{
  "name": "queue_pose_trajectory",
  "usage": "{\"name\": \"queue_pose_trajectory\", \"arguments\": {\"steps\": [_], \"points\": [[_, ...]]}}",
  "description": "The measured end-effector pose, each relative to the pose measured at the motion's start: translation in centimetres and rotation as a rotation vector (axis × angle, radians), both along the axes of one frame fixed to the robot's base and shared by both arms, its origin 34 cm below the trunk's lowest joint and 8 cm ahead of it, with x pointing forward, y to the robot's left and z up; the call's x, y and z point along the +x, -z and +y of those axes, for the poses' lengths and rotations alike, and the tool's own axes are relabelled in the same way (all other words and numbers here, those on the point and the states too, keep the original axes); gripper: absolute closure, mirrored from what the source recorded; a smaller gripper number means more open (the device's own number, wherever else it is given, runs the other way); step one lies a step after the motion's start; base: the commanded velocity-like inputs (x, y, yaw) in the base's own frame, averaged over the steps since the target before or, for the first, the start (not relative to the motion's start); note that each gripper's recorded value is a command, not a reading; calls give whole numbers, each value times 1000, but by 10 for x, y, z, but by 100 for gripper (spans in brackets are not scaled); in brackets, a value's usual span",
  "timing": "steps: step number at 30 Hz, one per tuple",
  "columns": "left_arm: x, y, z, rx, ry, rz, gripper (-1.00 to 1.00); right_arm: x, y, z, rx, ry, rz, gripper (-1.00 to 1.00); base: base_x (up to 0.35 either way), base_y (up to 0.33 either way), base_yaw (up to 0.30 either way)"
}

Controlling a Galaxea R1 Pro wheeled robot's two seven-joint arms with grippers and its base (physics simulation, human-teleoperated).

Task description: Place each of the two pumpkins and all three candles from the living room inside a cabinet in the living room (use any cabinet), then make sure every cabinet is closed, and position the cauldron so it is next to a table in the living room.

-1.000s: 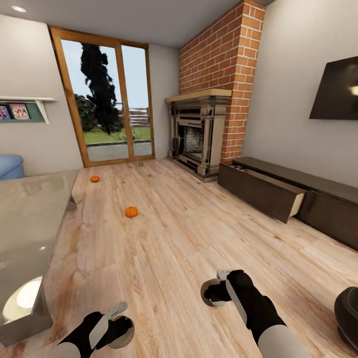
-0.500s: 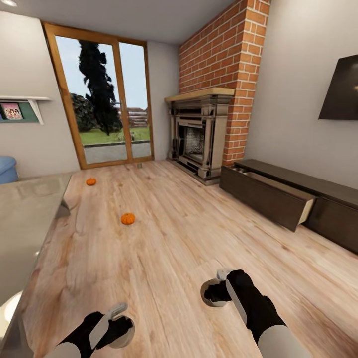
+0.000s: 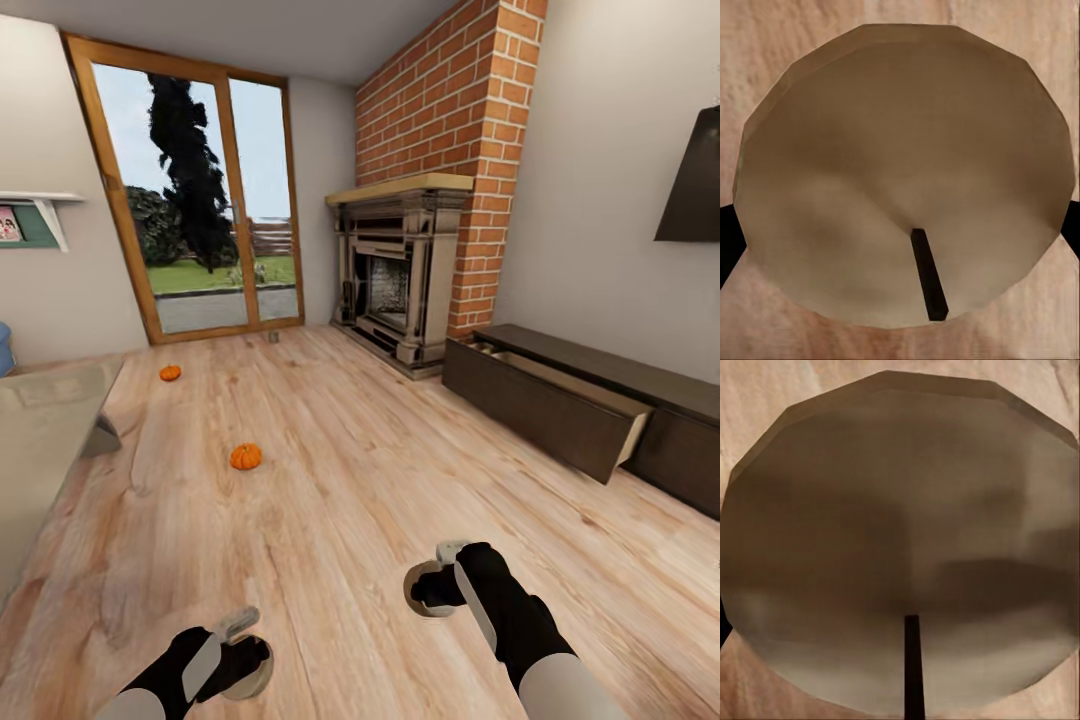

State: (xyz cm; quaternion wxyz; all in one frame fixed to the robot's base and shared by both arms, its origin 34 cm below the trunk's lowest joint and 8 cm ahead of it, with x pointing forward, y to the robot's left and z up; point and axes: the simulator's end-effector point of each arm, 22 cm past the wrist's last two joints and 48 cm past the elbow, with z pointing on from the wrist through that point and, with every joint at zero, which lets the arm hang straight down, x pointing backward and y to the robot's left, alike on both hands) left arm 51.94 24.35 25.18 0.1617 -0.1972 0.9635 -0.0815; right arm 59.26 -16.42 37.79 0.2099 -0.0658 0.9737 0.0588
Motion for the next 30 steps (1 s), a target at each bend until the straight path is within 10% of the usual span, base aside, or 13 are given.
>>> {"name": "queue_pose_trajectory", "arguments": {"steps": [30], "points": [[3, -6, -1, 0, 2, -13, 100, 2, -6, 0, 1, 1, -12, 100, 335, 2, -247]]}}
